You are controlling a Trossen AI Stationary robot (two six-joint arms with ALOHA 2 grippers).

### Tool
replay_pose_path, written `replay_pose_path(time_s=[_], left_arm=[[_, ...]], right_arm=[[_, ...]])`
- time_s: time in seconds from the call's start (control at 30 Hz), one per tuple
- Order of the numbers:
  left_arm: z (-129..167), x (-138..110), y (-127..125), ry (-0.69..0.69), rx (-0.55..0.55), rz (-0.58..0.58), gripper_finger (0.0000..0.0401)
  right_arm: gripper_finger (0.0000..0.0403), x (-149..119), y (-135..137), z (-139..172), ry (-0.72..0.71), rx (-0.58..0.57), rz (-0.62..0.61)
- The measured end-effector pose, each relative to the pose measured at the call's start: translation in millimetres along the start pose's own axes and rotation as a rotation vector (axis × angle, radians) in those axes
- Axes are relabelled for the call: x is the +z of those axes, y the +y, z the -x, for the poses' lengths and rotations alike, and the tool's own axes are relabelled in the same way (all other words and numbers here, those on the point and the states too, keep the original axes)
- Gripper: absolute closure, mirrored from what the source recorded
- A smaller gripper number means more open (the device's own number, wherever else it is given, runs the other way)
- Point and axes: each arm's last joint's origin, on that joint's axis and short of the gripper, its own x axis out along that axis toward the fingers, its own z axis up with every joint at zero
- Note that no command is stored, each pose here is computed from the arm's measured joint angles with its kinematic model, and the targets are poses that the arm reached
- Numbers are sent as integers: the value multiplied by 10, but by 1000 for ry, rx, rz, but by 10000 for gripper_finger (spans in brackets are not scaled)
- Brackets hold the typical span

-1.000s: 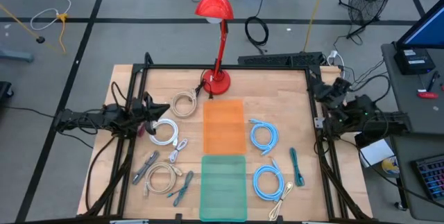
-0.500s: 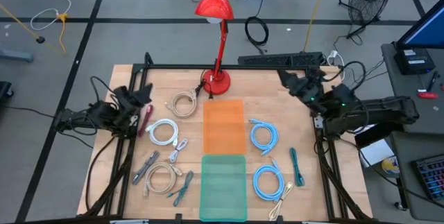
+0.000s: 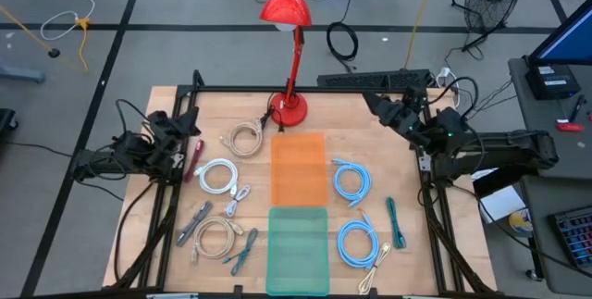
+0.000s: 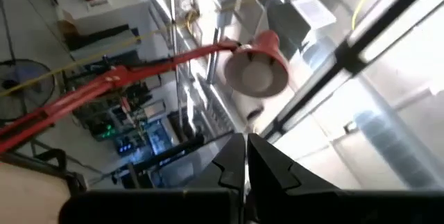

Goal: Sort cables
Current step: Put the top brown video cable into the orange bin

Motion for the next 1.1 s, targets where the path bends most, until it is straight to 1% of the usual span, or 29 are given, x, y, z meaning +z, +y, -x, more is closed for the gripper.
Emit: replay_pose_path(time_s=[0.07, 0.13, 0.27, 0.37, 0.47, 0.57, 0.67, 0.8, 0.93, 1.0, 1.1], left_arm=[[-56, 65, -138, 36, -5, -43, 382], [-130, 123, -293, 90, 3, -121, 382], [-355, 135, -548, 269, 90, -308, 382], [-568, 44, -637, 437, 184, -454, 382], [-772, -95, -627, 613, 291, -588, 382], [-958, -206, -601, 754, 369, -666, 382], [-1109, -287, -538, 864, 451, -735, 382], [-1253, -302, -464, 935, 547, -854, 382], [-1317, -261, -317, 937, 679, -1004, 382], [-1342, -248, -250, 922, 740, -1038, 382], [-1360, -229, -148, 948, 810, -1047, 382]], right_arm=[[221, -24, -37, -1, 27, -34, 6], [221, -46, -69, 0, 51, -64, 3], [224, -78, -118, 5, 88, -110, 16], [224, -86, -127, 6, 96, -119, 19], [222, -86, -127, 7, 96, -119, 19], [221, -95, -125, 9, 106, -117, 19], [221, -124, -128, 15, 151, -108, 19], [221, -176, -160, 29, 238, -112, -3], [220, -243, -217, 57, 336, -154, -17], [220, -272, -248, 73, 370, -184, -11], [220, -311, -283, 98, 408, -230, -18]])
